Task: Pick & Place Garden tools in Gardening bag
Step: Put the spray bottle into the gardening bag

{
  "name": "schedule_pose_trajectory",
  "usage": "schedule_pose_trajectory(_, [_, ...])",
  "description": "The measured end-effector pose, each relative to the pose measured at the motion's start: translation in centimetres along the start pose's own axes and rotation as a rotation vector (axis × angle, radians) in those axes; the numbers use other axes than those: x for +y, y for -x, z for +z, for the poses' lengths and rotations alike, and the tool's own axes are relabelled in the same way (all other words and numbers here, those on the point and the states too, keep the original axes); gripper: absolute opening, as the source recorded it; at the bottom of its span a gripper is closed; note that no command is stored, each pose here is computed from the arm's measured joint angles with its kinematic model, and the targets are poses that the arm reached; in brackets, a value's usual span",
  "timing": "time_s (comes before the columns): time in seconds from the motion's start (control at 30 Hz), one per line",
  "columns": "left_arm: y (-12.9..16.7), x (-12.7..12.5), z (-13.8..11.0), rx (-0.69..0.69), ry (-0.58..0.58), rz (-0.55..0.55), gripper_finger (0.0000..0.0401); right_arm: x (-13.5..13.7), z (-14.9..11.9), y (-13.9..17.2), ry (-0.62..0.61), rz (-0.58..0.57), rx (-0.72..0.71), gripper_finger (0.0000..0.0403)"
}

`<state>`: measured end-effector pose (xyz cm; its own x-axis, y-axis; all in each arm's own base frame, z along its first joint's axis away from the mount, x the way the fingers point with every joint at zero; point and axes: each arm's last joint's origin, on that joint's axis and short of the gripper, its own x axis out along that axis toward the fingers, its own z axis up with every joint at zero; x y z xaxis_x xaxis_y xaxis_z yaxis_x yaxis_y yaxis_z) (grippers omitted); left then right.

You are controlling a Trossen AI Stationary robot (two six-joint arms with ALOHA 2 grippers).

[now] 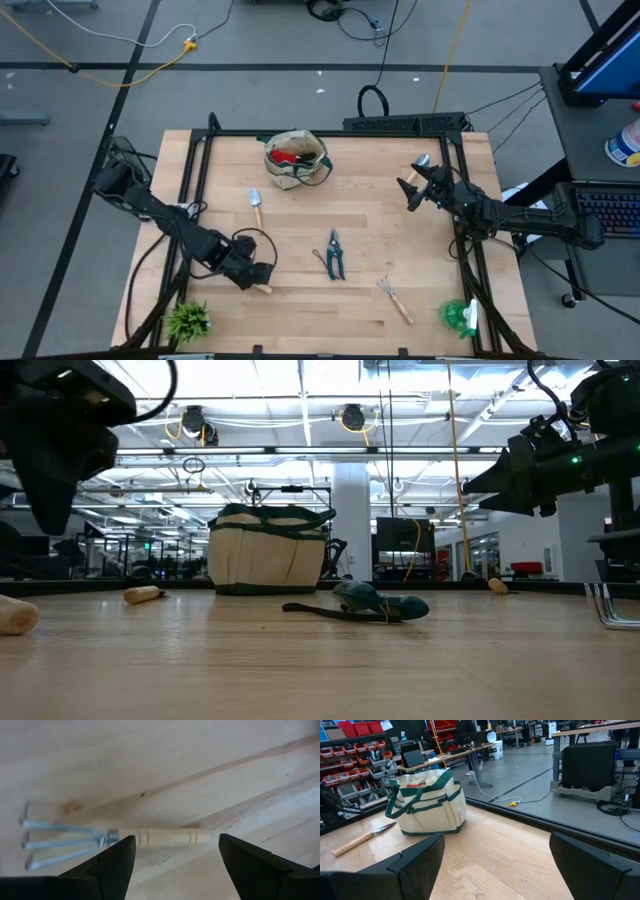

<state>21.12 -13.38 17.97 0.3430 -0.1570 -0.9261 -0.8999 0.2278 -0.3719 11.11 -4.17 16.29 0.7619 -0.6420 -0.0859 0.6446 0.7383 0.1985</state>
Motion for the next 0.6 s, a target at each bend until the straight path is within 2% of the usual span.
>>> schedule_pose_trajectory(0.2, [0.0, -0.7, 1.1, -0.012, -0.062, -0.038, 0.0294, 0.0, 0.0, 0.0, -0.011, 0.001, 0.000, 0.0354])
schedule_pose_trajectory(0.4, [0.0, -0.9, 1.9, -0.095, -0.121, -0.057, 0.0294, 0.0, 0.0, 0.0, -0.100, 0.001, 0.000, 0.0354])
schedule_pose_trajectory(0.6, [0.0, -1.0, 2.4, -0.106, -0.131, -0.055, 0.0294, 0.1, 0.4, 0.0, -0.188, 0.015, -0.032, 0.0354])
